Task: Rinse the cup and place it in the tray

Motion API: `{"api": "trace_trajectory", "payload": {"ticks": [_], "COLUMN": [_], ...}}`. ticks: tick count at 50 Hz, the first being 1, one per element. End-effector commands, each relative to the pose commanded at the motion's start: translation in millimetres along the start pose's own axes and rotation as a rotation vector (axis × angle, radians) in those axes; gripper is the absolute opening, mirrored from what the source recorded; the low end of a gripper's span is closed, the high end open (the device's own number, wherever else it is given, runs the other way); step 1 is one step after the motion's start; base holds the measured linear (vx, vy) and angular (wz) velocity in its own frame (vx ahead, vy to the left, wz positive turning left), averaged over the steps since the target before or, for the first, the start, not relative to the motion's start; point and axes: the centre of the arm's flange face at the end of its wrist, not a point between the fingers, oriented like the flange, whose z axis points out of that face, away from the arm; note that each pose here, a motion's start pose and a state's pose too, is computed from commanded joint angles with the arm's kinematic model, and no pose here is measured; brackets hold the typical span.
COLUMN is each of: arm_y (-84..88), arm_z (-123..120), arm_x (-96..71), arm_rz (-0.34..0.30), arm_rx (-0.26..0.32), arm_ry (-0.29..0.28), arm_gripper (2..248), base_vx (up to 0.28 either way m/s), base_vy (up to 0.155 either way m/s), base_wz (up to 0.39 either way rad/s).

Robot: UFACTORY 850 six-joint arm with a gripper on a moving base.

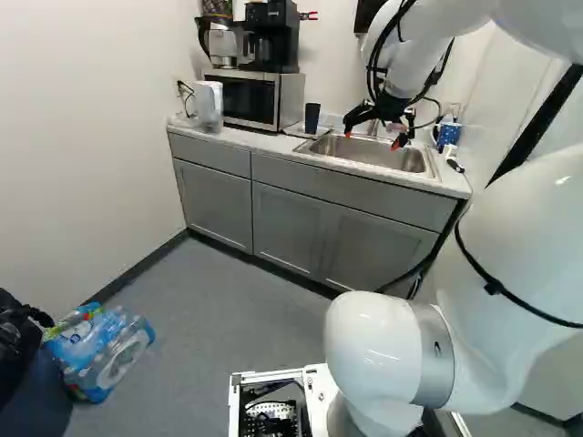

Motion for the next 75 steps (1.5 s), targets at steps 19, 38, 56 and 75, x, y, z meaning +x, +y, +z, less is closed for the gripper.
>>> {"api": "trace_trajectory", "payload": {"ticks": [19, 38, 56, 75], "arm_y": [-6.0, -14.4, -23.9, -34.1], "arm_z": [16.9, 39.1, 63.2, 88.1], "arm_x": [-16.4, -41.7, -75.8, -123.6], "arm_rz": [-0.022, -0.053, -0.092, -0.142], "arm_rx": [0.008, 0.022, 0.042, 0.074], "arm_ry": [0.038, 0.093, 0.161, 0.249], "arm_gripper": [247, 247, 247, 247], "base_vx": [0.000, 0.000, 0.000, 0.000], "base_vy": [0.000, 0.000, 0.000, 0.000], "base_wz": [0.000, 0.000, 0.000, 0.000]}}
